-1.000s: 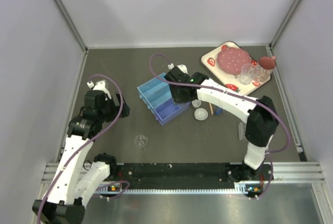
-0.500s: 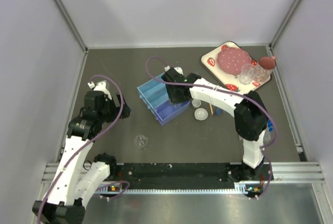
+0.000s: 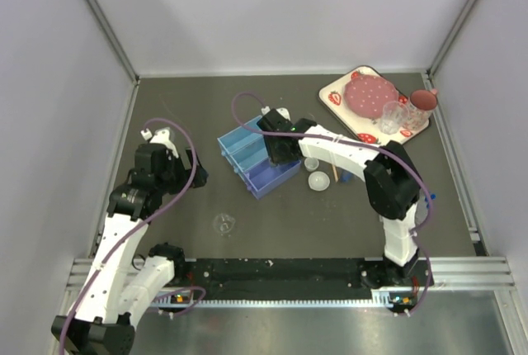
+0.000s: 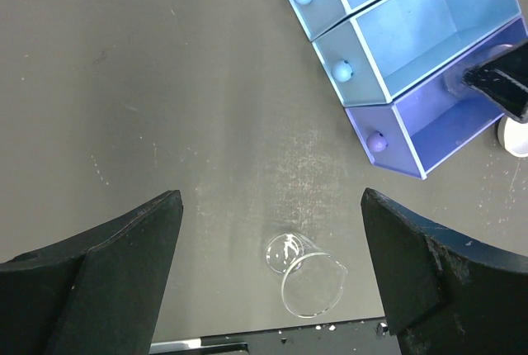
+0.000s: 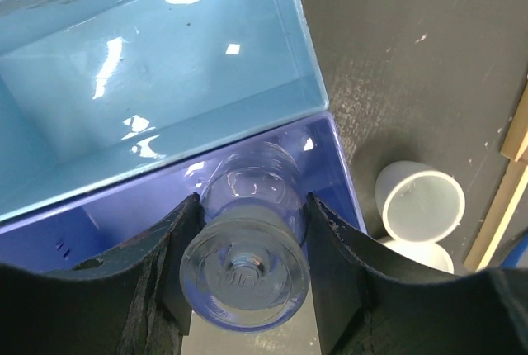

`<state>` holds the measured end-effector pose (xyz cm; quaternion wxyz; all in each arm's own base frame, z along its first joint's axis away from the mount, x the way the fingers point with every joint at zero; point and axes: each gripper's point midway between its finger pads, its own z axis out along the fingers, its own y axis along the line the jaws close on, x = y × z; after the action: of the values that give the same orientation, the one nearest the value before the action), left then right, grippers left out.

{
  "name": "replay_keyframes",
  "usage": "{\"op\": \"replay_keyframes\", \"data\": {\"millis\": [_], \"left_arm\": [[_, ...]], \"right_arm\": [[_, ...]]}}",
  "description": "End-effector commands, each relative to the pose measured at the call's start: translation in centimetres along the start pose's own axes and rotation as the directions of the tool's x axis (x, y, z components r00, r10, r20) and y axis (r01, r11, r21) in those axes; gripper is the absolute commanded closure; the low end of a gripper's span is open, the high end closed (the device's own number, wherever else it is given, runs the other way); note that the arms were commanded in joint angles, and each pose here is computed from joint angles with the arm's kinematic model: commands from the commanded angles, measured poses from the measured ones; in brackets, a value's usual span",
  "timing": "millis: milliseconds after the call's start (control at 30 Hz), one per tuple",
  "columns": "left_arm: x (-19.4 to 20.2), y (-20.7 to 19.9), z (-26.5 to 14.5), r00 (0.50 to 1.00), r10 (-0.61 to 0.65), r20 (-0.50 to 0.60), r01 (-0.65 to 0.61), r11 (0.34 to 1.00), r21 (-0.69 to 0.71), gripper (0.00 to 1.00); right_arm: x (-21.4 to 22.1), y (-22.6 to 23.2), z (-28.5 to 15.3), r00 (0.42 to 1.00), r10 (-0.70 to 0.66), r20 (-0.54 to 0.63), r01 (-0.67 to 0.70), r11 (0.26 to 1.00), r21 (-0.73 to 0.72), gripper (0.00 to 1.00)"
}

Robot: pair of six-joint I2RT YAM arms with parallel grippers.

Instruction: Organize the chemistry lab equipment

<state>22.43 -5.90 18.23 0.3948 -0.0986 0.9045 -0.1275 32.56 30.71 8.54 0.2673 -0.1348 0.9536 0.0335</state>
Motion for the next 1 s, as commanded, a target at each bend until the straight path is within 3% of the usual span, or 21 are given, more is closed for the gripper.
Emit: {"op": "replay_keyframes", "data": {"millis": [0,300,700,967], "left_arm": [[-0.3,-0.6,0.0,1.000,0.008,0.006,-0.008,0.999,0.035,0.05],[0.8,-0.8,0.4,0.999,-0.017,-0.036,0.018,0.999,0.046,0.07],[2.6,-1.2,1.0,0.991,-0.056,-0.122,0.064,0.996,0.064,0.20],[3.7,-1.0,1.0,0.981,-0.095,-0.168,0.104,0.994,0.045,0.29]], "right_arm": [[-0.7,0.1,1.6,0.999,0.010,0.031,-0.010,1.000,-0.008,0.80],[-0.3,-0.4,2.7,1.000,0.012,0.028,-0.012,1.000,0.012,0.76],[-1.5,-1.2,0.7,0.997,0.012,0.081,-0.014,1.000,0.025,0.38],[-2.7,-2.0,-1.9,0.992,0.002,0.130,-0.007,0.999,0.038,0.34]]}}
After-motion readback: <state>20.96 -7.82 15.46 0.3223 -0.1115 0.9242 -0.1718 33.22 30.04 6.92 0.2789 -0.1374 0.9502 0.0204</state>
